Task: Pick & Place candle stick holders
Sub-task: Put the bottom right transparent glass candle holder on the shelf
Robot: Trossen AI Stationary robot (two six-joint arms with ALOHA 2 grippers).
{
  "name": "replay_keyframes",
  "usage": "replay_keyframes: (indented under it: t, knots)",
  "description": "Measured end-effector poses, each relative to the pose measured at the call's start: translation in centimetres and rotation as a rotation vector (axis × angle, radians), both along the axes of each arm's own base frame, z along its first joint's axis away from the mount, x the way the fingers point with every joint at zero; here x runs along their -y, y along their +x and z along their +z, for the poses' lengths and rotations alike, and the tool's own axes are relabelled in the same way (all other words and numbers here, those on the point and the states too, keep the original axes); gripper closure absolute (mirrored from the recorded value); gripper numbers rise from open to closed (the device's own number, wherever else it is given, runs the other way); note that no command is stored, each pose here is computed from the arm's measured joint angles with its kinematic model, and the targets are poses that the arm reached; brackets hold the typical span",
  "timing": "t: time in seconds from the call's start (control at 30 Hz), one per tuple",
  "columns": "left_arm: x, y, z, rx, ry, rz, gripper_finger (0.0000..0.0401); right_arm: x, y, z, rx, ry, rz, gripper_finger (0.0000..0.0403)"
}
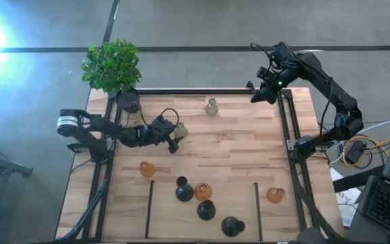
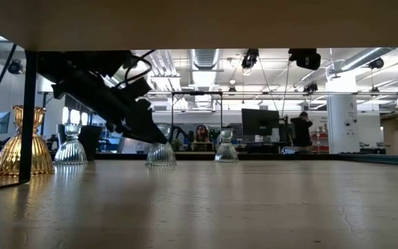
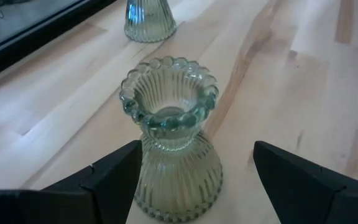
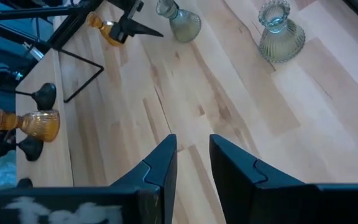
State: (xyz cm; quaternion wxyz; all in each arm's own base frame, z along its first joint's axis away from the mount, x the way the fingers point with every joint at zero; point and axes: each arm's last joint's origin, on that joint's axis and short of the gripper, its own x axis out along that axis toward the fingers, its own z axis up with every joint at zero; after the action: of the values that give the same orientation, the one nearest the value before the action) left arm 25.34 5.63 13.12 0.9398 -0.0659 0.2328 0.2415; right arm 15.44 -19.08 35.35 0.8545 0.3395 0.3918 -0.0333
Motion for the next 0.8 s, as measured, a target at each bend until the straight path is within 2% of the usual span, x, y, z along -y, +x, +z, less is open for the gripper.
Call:
replay_keyframes:
  t: [0.17, 0.53, 0.7, 0.8]
  knots:
    - [-0.3, 0.9, -0.7, -0.028, 0.005, 0.014, 0.0092, 0.0, 0.0, 0.0, 0.001, -0.001, 0.000, 0.0322]
    - [-1.1, 2.1, -0.2, 0.062, 0.017, 0.036, 0.0092, 0.1, 0.0, 0.0, 0.003, -0.005, -0.001, 0.0316]
    - [-1.2, 2.0, -0.3, 0.056, 0.012, 0.042, 0.0121, 0.1, 0.0, 0.0, 0.004, -0.007, 0.000, 0.0325]
    - [-1.1, 1.9, -0.1, 0.060, -0.033, 0.015, 0.0143, 0.1, 0.0, 0.0, 0.002, -0.003, -0.005, 0.0331]
